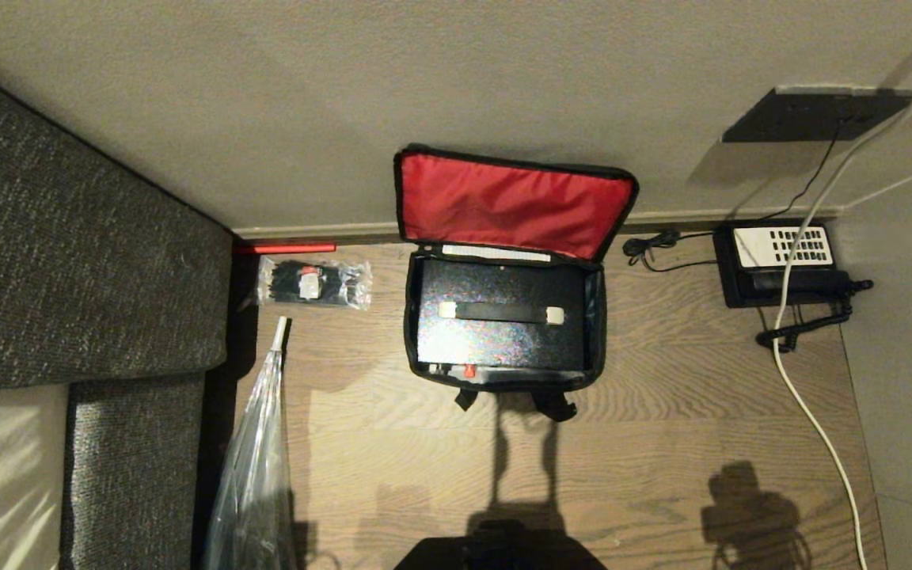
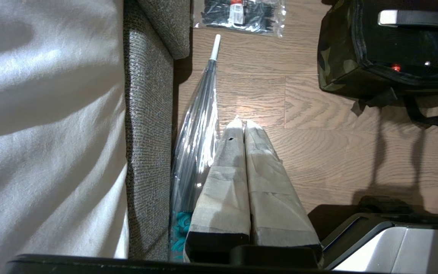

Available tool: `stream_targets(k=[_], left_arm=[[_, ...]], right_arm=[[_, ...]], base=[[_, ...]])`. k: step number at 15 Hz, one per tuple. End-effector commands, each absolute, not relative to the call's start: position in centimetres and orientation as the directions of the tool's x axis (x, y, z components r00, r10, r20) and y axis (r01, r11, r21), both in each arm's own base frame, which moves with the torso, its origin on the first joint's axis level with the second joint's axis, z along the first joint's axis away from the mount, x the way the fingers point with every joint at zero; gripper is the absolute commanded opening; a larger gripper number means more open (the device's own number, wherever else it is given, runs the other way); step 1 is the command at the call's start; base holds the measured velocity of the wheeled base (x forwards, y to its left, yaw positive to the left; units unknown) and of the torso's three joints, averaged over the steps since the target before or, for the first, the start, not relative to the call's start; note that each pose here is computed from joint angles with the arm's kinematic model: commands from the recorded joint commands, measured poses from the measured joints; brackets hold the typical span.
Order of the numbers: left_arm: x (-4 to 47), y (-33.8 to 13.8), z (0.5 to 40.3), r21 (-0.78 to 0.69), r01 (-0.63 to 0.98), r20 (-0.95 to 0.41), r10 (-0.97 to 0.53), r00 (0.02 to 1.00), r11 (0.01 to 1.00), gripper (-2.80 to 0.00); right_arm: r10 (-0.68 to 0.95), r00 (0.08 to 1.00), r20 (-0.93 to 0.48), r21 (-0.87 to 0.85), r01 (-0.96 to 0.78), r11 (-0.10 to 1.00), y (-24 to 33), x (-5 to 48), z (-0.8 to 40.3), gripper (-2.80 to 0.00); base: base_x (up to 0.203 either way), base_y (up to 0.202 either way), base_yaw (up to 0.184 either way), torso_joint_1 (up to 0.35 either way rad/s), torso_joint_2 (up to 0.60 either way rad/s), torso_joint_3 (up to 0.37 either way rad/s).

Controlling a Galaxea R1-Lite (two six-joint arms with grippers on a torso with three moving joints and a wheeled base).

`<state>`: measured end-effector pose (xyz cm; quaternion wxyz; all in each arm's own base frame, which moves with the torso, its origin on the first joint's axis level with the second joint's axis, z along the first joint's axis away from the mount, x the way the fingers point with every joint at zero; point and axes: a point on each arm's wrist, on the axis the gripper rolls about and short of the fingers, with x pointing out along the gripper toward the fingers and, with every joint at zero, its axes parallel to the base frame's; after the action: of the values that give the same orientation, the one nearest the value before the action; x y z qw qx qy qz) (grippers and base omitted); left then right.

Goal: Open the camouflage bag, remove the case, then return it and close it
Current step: Grip the handle

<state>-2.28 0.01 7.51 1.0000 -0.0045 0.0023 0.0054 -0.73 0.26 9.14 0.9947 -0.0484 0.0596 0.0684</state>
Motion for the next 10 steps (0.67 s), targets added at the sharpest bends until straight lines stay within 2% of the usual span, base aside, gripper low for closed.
stream_targets(k=[1, 10], left_arm=[[-2.27, 0.01, 7.41, -0.009, -0.012, -0.006, 0.012, 1.0, 1.0, -2.8], [-2.27, 0.01, 7.41, -0.009, -0.012, -0.006, 0.012, 1.0, 1.0, -2.8]], right_arm=[[0.056, 0.998, -0.021, -0.091, -0.058, 0.994, 0.09, -2.0, 7.9, -2.8], [0.025, 1.0, 0.008, -0.055, -0.024, 0.998, 0.01, -2.33, 7.55, -2.8]], base=[[0.0, 0.0, 0.0, 0.0, 0.0, 0.0], [0.0, 0.0, 0.0, 0.0, 0.0, 0.0]])
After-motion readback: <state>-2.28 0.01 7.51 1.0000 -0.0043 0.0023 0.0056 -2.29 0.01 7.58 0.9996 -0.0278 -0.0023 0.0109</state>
